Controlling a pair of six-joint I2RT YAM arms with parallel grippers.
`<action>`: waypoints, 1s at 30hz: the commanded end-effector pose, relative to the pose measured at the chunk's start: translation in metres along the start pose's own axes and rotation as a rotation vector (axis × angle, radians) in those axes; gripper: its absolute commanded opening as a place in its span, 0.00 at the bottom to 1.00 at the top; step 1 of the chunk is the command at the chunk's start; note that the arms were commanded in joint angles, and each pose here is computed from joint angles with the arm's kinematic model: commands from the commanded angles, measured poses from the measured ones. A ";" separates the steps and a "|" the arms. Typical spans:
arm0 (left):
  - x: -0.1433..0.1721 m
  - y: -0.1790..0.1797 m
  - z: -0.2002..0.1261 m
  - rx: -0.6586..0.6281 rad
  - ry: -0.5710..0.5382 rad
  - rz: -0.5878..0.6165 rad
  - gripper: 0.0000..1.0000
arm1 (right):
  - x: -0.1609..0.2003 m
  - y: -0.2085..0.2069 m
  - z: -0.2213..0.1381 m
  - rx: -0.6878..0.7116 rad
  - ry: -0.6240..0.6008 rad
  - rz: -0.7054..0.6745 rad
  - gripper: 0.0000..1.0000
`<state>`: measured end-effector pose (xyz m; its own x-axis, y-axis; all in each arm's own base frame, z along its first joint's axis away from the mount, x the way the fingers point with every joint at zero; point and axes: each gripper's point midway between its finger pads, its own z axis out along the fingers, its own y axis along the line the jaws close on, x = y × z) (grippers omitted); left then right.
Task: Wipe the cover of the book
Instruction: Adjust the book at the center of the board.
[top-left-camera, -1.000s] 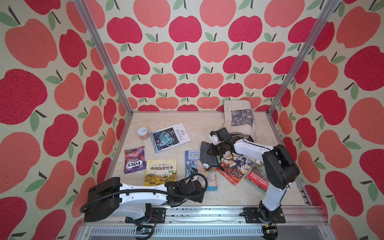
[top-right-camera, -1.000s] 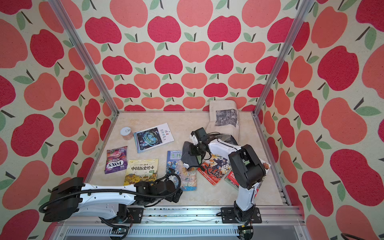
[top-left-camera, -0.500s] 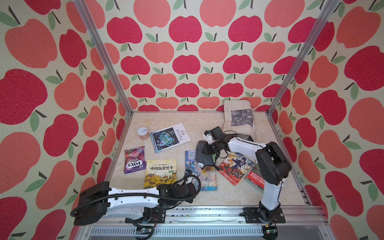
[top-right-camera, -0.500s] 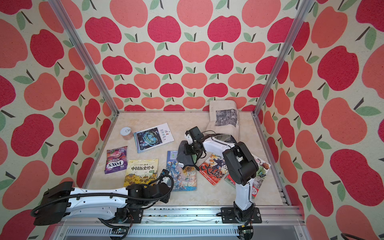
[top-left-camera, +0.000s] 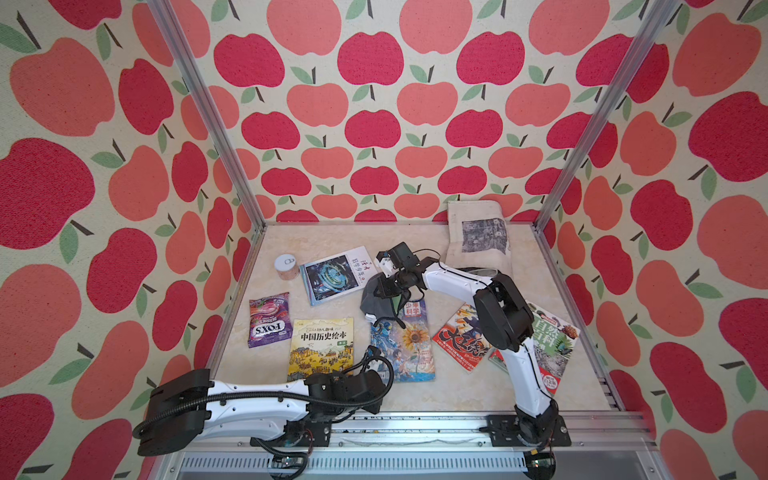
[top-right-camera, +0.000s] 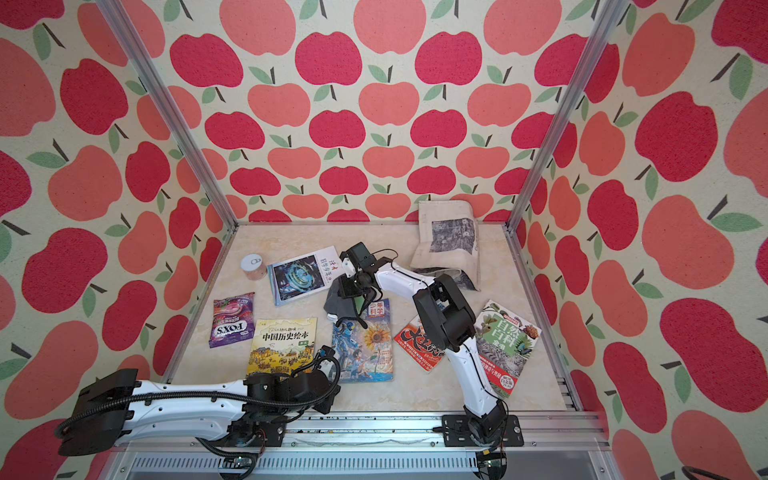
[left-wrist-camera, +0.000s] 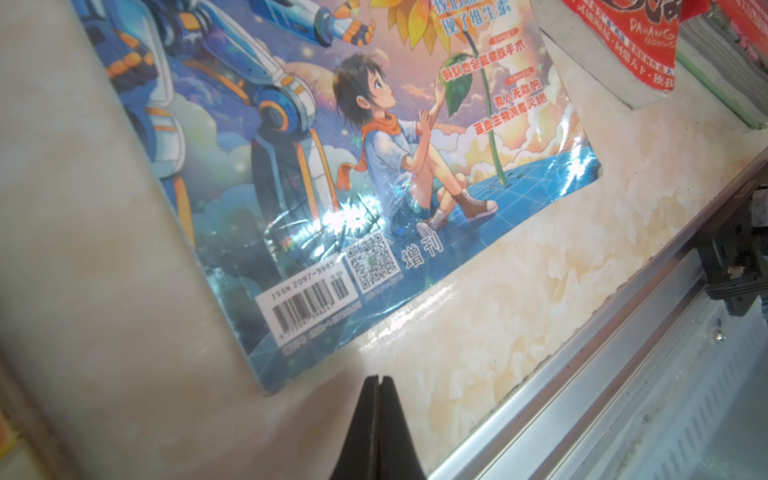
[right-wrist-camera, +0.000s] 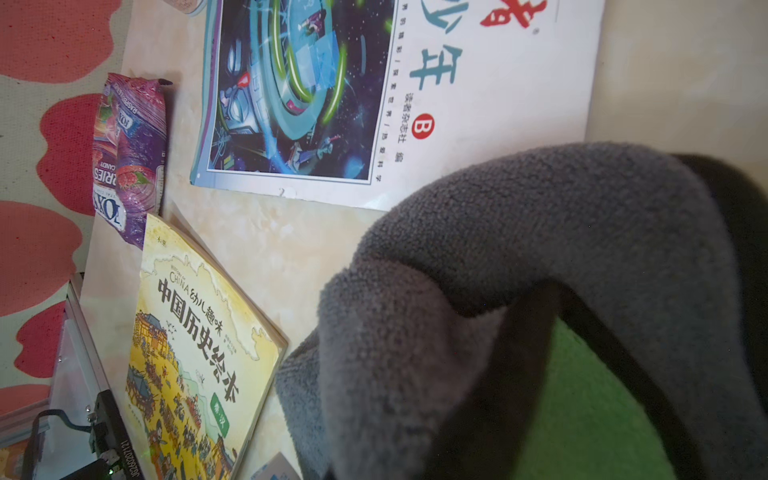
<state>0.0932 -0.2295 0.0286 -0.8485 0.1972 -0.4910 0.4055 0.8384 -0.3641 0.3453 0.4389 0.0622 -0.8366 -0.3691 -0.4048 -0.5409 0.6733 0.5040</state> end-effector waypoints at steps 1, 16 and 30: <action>0.011 0.028 0.004 -0.096 0.010 -0.022 0.00 | 0.006 0.015 0.006 -0.038 0.046 0.012 0.00; 0.013 0.043 0.011 -0.132 -0.023 -0.088 0.00 | 0.130 0.050 -0.003 -0.062 0.196 -0.024 0.00; 0.009 0.052 -0.001 -0.127 -0.063 -0.116 0.00 | 0.128 -0.032 -0.062 0.084 0.080 0.077 0.00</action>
<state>0.1038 -0.2057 0.0198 -0.8614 0.0488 -0.5057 0.2873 0.8677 -0.4056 0.2275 0.3489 0.0417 -0.8715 -0.3995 -0.2845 -0.4904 0.7106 0.5045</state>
